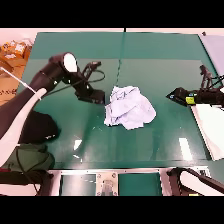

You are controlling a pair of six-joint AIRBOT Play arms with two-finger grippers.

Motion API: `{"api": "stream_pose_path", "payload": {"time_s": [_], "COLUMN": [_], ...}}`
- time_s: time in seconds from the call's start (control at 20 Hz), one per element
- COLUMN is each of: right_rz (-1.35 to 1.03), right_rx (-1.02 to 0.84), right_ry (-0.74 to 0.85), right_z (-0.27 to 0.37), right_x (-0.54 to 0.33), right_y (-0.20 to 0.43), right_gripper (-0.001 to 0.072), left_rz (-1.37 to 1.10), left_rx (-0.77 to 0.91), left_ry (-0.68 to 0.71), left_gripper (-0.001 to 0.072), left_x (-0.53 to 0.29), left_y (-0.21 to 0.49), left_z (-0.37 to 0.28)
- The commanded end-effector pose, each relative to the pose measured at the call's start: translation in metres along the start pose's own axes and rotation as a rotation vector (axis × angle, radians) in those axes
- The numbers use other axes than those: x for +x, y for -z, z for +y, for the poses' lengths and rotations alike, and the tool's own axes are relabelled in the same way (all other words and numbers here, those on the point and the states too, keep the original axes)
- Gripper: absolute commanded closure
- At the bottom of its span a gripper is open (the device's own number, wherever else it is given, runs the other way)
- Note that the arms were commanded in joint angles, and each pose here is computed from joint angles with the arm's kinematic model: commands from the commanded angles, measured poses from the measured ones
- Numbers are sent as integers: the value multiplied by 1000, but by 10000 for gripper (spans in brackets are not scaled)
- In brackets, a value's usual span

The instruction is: Fold the shirts.

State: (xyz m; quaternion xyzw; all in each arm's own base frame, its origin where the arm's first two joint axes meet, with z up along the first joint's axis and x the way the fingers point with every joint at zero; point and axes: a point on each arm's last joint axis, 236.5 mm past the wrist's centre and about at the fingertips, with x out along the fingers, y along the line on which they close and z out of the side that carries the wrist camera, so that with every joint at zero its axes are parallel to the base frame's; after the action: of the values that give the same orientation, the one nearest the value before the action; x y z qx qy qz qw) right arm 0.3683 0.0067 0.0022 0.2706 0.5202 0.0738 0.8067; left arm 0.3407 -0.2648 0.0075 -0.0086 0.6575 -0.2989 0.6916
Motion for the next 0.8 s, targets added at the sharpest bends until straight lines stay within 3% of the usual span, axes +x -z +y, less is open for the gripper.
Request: {"api": "stream_pose_path", "payload": {"time_s": [0.0, 0.2, 0.25, 0.3, 0.4, 0.45, 0.65, 0.7, 0.75], "right_rz": [102, 184, 200, 214, 244, 265, 355, 356, 346], "right_rx": [66, 110, 115, 113, 106, 102, 91, 92, 95], "right_ry": [10, 13, 11, 9, 6, 5, -42, -75, -103], "right_z": [-22, -36, -37, -36, -33, -31, -8, 2, 11], "right_x": [31, 55, 57, 60, 67, 72, 102, 110, 115], "right_y": [15, 31, 34, 37, 48, 54, 79, 80, 78], "right_gripper": [306, 303, 288, 285, 285, 285, 292, 337, 449], "left_rz": [-55, -186, -224, -254, -272, -262, -211, -197, -192], "left_rx": [-85, -142, -151, -146, -100, -89, -100, -107, -110], "left_ry": [101, 173, 181, 176, 170, 166, 154, 155, 154], "left_gripper": [-13, -13, 70, 222, 625, 685, 685, 686, 686], "left_x": [48, 90, 92, 94, 94, 94, 85, 79, 71], "left_y": [1, -28, -36, -43, -45, -43, -33, -30, -28], "left_z": [-8, -28, -33, -35, -37, -35, -16, -10, -5]}}
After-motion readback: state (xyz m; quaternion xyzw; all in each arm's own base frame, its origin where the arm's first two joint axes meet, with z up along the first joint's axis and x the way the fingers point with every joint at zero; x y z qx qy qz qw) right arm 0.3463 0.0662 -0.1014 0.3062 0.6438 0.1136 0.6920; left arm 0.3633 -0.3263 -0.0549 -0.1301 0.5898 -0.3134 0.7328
